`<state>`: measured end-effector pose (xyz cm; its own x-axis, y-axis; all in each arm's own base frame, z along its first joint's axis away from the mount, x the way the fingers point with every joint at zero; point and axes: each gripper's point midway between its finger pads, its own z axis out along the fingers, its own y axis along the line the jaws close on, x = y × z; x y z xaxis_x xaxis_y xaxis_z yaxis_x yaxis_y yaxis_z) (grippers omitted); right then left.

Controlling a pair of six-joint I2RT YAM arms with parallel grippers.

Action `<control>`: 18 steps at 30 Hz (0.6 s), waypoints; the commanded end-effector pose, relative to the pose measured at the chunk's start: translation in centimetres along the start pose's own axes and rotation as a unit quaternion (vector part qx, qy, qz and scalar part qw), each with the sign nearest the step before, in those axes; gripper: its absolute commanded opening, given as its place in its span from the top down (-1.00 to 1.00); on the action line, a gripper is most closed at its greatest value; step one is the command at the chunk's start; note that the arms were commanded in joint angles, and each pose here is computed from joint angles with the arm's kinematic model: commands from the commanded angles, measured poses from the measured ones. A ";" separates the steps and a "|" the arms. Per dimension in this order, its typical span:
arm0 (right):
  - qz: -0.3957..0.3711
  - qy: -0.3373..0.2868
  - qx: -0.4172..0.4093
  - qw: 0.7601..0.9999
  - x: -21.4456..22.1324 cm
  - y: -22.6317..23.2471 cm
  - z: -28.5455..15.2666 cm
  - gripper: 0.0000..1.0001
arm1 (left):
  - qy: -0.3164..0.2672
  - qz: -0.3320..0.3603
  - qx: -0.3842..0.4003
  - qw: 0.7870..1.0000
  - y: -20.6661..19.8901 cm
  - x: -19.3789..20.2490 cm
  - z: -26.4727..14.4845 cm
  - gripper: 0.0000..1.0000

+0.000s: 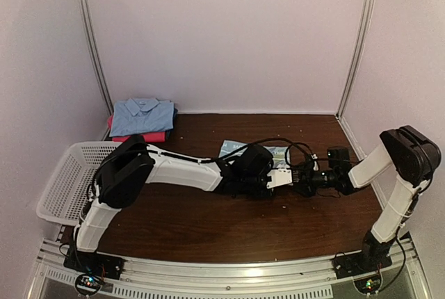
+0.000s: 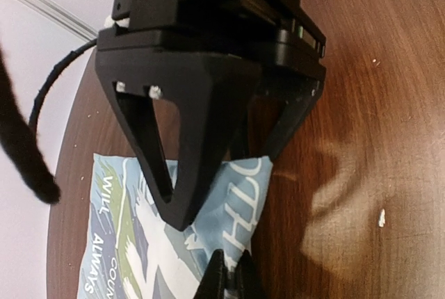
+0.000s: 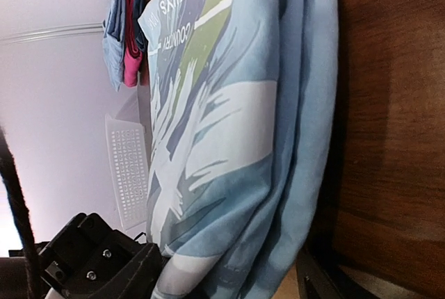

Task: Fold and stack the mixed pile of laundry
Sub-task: Pass from the left arm to the right

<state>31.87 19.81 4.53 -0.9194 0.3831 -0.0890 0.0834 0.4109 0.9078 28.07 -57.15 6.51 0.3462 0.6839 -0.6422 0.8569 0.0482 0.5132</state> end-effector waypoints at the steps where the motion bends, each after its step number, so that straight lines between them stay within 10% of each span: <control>1: 0.029 0.009 -0.007 0.999 0.3 -0.4 1.1 -0.30 | -0.056 -0.011 -0.028 0.998 2.4 -3.2 -2.2 1.00; 18: 0.066 0.018 -0.027 0.997 -2.4 -1.3 4.4 0.10 | -0.089 0.013 0.003 0.996 0.3 -3.4 -3.9 1.00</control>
<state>35.53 22.00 3.66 -0.9231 0.3844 0.0020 0.1203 0.2840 0.9512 26.10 -55.68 6.43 0.3702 0.6422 -0.6712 0.8726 0.0075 0.4884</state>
